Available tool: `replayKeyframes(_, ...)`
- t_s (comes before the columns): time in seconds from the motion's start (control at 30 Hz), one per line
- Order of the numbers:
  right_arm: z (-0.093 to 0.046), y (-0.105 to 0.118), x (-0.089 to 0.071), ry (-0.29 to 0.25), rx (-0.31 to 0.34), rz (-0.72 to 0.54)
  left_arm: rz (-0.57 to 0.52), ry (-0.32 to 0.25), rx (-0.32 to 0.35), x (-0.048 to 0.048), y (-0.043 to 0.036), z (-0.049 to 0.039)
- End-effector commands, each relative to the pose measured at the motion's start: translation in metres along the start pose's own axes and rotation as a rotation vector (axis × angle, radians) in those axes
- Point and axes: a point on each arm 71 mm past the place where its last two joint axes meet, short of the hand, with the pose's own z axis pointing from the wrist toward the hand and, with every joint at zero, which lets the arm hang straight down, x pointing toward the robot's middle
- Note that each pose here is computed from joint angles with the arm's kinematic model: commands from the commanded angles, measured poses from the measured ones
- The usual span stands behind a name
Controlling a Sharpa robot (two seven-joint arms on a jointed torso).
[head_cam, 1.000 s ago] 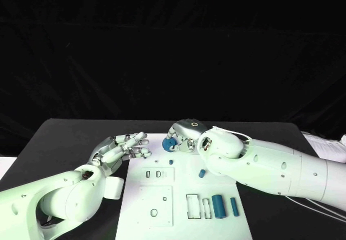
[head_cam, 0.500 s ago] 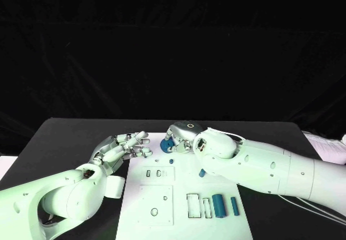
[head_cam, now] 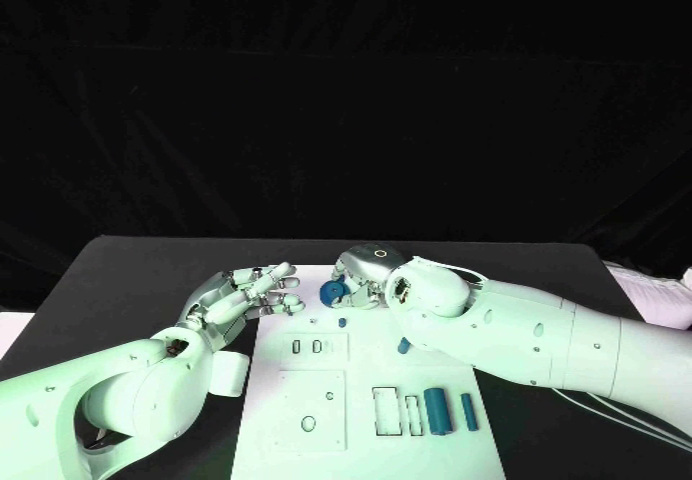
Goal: Assemble the parts on the task board
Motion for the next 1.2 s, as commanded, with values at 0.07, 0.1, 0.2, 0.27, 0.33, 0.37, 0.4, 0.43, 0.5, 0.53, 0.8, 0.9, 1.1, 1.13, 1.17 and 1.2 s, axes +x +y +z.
replayKeyframes(0.07,0.0,0.001,0.004,0.042,0.006,-0.013,-0.009,0.021,0.004,0.0024,-0.001,0.0001)
replayKeyframes(0.1,0.0,0.0,0.004,0.045,0.006,-0.011,-0.009,0.021,0.004,0.0023,-0.0009,0.0001)
replayKeyframes(0.2,-0.001,-0.001,0.005,0.055,0.009,-0.006,-0.009,0.02,0.004,0.0021,-0.0009,0.0001)
replayKeyframes(0.27,-0.001,-0.002,0.004,0.053,0.012,-0.002,-0.009,0.02,0.004,0.002,-0.0009,0.0001)
replayKeyframes(0.33,-0.003,-0.003,0.003,0.031,0.011,0.007,-0.009,0.02,0.003,0.002,-0.0009,0.0001)
replayKeyframes(0.37,-0.003,-0.004,0.002,0.022,0.01,0.011,-0.009,0.02,0.003,0.002,-0.0009,0.0001)
replayKeyframes(0.4,-0.004,-0.005,0.001,0.007,0.008,0.018,-0.009,0.02,0.003,0.0019,-0.0008,0.0002)
replayKeyframes(0.43,-0.006,-0.006,-0.001,-0.013,0.005,0.03,-0.009,0.02,0.002,0.0017,-0.0008,0.0002)
replayKeyframes(0.5,-0.009,-0.009,-0.005,-0.057,-0.002,0.055,-0.008,0.018,0.002,0.0011,-0.0008,0.0002)
replayKeyframes(0.53,-0.011,-0.011,-0.007,-0.085,-0.008,0.07,-0.008,0.017,0.002,0.0007,-0.0008,0.0002)
replayKeyframes(0.8,-0.033,-0.033,-0.024,-0.22,-0.078,0.231,-0.005,0.01,0.003,-0.0026,-0.0007,0.001)
replayKeyframes(0.9,-0.045,-0.046,-0.027,-0.206,-0.083,0.281,-0.005,0.009,0.002,-0.0034,-0.0004,0.0015)
replayKeyframes(1.1,-0.077,-0.088,-0.031,-0.155,-0.027,0.361,-0.004,0.008,0.002,-0.0049,0.0004,0.0031)
replayKeyframes(1.13,-0.079,-0.092,-0.031,-0.151,-0.018,0.365,-0.004,0.008,0.002,-0.0049,0.0005,0.0034)
replayKeyframes(1.17,-0.084,-0.1,-0.03,-0.144,-0.005,0.37,-0.005,0.009,0.002,-0.0048,0.0007,0.0038)
replayKeyframes(1.2,-0.089,-0.108,-0.03,-0.136,0.009,0.375,-0.005,0.009,0.002,-0.0046,0.001,0.0042)
